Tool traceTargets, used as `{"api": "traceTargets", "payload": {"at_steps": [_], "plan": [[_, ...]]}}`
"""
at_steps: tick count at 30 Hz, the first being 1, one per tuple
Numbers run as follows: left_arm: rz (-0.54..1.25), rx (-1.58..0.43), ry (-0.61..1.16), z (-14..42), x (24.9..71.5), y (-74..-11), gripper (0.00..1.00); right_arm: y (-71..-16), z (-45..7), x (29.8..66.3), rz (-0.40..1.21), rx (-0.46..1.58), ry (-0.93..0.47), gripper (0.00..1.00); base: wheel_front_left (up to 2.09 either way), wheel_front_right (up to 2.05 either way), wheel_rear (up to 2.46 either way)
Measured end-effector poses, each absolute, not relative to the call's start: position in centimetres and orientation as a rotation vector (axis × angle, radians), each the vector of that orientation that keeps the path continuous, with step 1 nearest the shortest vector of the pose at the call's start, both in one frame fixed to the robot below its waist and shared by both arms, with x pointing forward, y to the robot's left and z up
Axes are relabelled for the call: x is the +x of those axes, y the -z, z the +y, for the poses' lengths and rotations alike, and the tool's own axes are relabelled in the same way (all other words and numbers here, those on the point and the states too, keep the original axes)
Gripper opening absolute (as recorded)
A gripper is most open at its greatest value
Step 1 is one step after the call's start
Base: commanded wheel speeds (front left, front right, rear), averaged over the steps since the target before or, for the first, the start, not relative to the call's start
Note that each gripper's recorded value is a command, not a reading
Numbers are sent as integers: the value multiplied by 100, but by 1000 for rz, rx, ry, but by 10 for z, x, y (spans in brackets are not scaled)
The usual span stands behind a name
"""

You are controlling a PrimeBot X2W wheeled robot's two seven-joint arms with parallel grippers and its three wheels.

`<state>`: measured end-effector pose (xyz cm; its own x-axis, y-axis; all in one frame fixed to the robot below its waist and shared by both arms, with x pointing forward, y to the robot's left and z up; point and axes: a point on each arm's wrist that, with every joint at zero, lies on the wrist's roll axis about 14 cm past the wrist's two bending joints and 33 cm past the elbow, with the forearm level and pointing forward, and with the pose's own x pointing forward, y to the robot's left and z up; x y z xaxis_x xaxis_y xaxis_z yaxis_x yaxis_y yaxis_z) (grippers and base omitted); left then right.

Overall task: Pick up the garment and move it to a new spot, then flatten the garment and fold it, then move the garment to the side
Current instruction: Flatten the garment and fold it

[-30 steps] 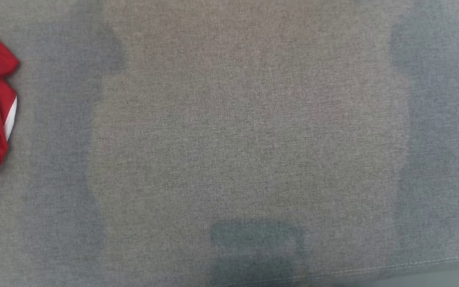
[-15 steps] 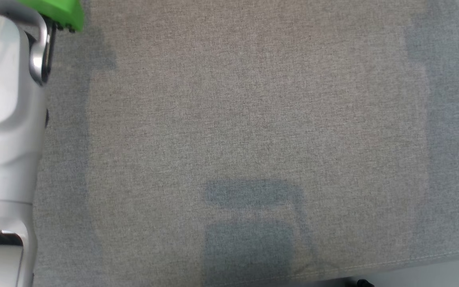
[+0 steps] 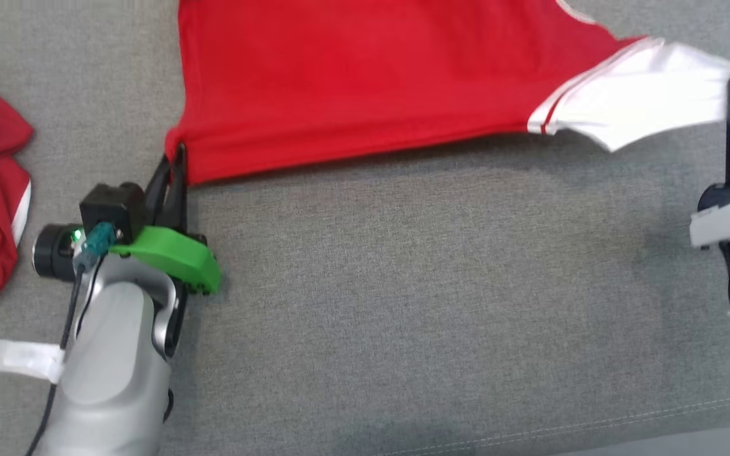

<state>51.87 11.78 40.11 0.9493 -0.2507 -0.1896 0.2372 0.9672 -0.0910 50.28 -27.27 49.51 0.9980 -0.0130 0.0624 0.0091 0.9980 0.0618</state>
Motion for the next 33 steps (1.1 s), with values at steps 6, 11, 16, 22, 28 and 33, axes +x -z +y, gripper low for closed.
{"api": "traceTargets", "payload": {"at_steps": [6, 11, 16, 22, 28, 33], "plan": [[265, -122, 207, 124, 467, -391, 0, -482, -271, 453, -4, 104, 37, 0, 0, 0, 0], [297, -160, 181, 127, 428, -388, 0, -469, -265, 416, 48, 123, 37, 0, 0, 0, 0], [329, -168, 171, 129, 392, -383, 0, -461, -265, 380, 77, 150, 66, 0, 0, 0, 0], [359, -225, 116, 140, 324, -377, 0, -456, -274, 317, 84, 160, 119, 0, 0, 0, 0], [370, -229, 93, 143, 304, -373, 0, -446, -274, 297, 107, 171, 131, 0, 0, 0, 0], [364, -216, 85, 147, 303, -374, 0, -445, -270, 297, 114, 168, 119, 0, 0, 0, 0]]}}
